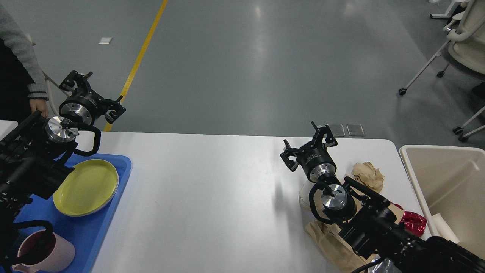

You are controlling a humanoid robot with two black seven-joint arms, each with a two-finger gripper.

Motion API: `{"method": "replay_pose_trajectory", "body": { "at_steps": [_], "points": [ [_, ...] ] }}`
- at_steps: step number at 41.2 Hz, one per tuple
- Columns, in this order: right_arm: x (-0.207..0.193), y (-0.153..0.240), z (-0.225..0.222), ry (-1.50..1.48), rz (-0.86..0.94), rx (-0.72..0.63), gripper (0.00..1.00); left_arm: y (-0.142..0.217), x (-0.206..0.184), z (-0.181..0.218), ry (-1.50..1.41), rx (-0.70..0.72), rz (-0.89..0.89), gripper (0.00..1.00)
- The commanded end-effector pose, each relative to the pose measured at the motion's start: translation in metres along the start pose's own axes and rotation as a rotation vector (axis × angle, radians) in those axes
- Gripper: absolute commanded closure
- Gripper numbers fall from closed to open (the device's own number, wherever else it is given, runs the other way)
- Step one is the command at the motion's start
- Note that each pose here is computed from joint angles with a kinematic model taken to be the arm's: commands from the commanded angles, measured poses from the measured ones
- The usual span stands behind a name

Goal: Tidy desktop

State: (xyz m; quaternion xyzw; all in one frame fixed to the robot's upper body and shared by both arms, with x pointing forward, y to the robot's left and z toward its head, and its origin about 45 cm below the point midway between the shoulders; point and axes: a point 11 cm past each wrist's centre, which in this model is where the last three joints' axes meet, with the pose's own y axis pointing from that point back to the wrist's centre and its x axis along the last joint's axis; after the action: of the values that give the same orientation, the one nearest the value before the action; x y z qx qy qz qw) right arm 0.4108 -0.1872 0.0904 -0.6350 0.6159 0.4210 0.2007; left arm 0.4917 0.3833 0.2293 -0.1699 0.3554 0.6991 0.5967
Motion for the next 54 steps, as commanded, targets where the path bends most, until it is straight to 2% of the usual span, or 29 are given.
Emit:
{"method": "replay_pose_trajectory", "body": {
  "at_steps": [1,8,14,26,28,37,40,44,54],
  "points": [
    [0.000,0.000,0.000,0.000,-0.001,0.000,0.00,-0.001,0.000,-0.009,0.005,0.014,0.000,0.01],
    [0.000,0.000,0.000,0.000,-0.001,0.000,0.00,0.000,0.009,-0.037,0.024,0.056,0.016,0.01],
    [0.000,0.000,0.000,0.000,-0.001,0.000,0.00,0.008,0.035,-0.087,0.096,0.113,0.064,0.01],
    [0.000,0.000,0.000,0.000,-0.001,0.000,0.00,0.012,0.040,-0.098,0.209,0.061,0.049,0.01],
    [0.000,0.000,0.000,0.000,-0.001,0.000,0.00,0.013,0.042,-0.097,0.215,0.014,0.031,0.01],
    [0.000,0.000,0.000,0.000,-0.001,0.000,0.00,0.028,0.054,-0.069,0.248,-0.407,-0.008,0.01],
    [0.000,0.000,0.000,0.000,-0.001,0.000,0.00,0.033,0.054,-0.063,0.256,-0.508,-0.004,0.01],
    [0.000,0.000,0.000,0.000,0.001,0.000,0.00,0.037,0.054,-0.062,0.263,-0.573,0.005,0.01],
    [0.000,0.000,0.000,0.000,0.001,0.000,0.00,0.037,0.055,-0.061,0.266,-0.574,0.005,0.01]
  ]
}}
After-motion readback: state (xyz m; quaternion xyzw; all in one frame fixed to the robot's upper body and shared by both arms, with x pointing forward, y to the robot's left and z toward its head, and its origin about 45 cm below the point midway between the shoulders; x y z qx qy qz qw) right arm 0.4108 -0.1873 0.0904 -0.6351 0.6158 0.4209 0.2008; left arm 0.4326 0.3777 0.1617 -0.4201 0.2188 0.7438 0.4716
